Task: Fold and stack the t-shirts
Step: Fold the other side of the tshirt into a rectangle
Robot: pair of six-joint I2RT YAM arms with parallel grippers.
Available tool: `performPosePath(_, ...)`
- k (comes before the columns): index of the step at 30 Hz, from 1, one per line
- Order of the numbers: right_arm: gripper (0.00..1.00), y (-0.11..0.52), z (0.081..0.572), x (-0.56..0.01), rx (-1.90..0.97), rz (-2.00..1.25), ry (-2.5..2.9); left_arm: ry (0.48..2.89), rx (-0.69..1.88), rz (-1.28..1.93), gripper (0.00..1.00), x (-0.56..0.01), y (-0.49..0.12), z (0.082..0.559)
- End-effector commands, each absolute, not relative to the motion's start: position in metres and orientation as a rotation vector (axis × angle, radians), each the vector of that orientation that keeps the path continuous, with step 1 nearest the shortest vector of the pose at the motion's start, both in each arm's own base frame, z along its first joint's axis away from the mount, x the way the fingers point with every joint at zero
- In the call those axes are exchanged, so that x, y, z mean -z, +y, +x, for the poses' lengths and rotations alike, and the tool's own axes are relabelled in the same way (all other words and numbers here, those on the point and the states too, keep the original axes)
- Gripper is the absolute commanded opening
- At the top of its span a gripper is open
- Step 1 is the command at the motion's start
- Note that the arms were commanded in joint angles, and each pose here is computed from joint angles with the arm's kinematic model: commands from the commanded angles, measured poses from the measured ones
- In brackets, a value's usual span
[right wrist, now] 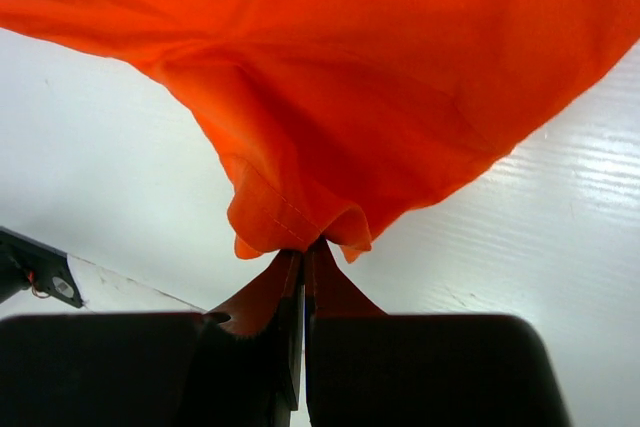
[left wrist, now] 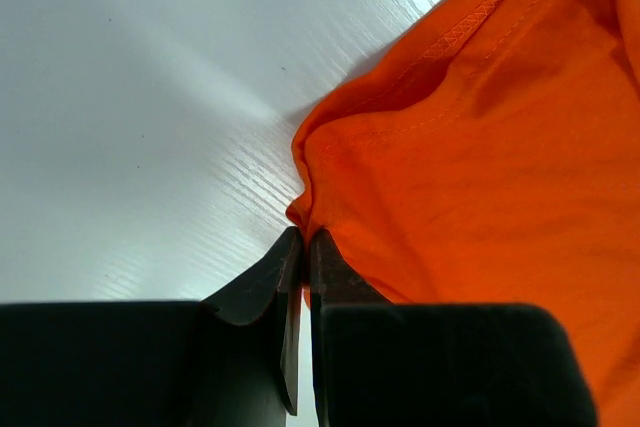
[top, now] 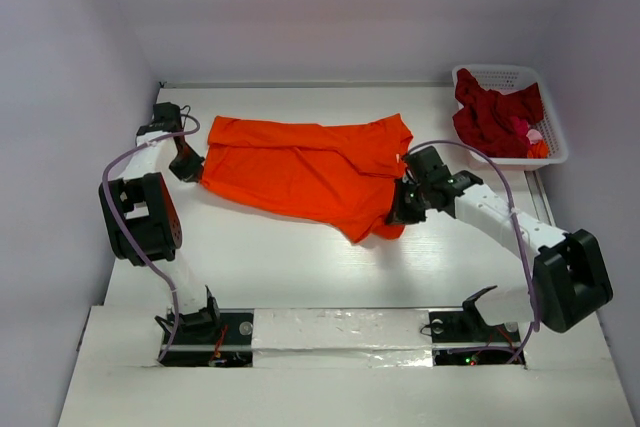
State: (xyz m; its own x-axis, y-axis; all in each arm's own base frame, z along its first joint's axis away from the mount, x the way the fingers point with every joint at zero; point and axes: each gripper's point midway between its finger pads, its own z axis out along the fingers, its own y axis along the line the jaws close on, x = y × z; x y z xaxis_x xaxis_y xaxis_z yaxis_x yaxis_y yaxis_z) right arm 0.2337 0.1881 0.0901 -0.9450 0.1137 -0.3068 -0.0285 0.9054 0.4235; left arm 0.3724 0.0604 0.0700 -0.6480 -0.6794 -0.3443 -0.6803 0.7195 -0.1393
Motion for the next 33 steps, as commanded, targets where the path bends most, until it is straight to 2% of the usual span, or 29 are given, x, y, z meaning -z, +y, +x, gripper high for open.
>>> performPosePath(1,0.0,0.194,0.247,-0.107,-0.64,0.024,2.704,2.552,0.001,-1.065,0.0,-0.076,0.061,0.374)
performPosePath(33,0.0,0.17,0.323,-0.133,-0.604,0.098,2.64,2.508,0.142,-1.065,0.0,-0.1,0.051,0.41)
